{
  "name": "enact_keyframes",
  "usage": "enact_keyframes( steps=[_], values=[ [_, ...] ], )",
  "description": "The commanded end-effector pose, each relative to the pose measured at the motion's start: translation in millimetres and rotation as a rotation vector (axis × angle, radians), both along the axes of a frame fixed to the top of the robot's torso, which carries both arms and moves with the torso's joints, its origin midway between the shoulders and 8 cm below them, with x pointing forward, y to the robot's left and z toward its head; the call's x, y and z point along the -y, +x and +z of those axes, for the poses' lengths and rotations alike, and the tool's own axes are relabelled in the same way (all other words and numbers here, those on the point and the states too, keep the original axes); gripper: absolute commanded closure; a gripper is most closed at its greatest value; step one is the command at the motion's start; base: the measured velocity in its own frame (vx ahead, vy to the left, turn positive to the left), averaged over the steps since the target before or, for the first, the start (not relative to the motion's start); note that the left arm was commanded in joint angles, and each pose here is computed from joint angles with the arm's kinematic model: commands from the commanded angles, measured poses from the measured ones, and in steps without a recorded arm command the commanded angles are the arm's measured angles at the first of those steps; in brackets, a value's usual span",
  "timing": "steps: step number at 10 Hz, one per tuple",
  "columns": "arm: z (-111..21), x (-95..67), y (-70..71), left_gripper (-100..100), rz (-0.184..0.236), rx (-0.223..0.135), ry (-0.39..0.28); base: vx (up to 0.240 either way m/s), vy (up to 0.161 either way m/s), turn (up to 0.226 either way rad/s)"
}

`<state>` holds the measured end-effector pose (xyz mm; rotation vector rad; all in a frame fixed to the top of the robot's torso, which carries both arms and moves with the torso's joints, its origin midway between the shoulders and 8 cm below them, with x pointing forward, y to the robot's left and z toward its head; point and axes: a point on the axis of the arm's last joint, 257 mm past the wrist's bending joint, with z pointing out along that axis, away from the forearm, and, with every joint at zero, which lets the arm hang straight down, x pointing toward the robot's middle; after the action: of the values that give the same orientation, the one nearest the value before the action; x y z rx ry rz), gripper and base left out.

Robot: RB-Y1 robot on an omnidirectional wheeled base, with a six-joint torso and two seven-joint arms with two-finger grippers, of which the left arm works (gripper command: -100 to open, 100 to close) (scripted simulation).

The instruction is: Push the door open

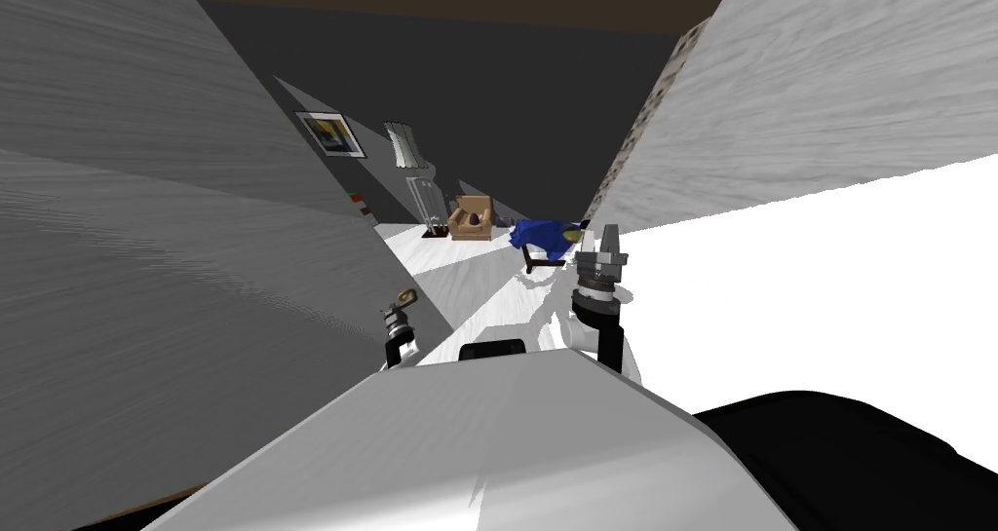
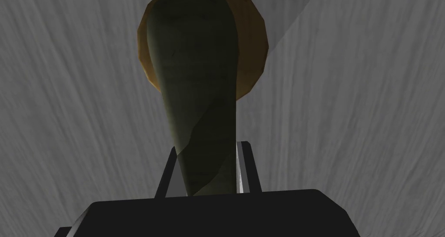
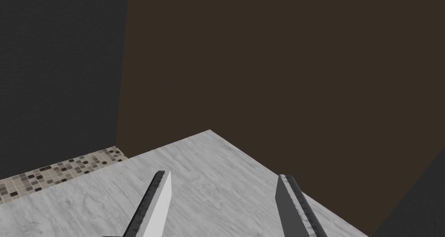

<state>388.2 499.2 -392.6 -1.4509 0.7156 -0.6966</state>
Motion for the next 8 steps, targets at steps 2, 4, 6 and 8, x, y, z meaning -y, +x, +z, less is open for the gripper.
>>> enact_keyframes(
  steps=[2, 4, 6, 8],
  values=[
    [1.4, -4.6, -2.6, 100, 0.025, 0.009, -0.006, 0.173, 0.001, 0.039],
    [1.5, -19.5, -13.9, 100, 0.056, 0.004, 0.002, 0.094, 0.029, 0.035],
    [2.1, -26.5, -19.0, 100, 0.077, 0.005, 0.003, 0.169, 0.02, 0.034],
    [2.7, -36.9, -27.5, 100, 0.11, 0.006, 0.003, 0.196, 0.05, 0.034]
  ],
)
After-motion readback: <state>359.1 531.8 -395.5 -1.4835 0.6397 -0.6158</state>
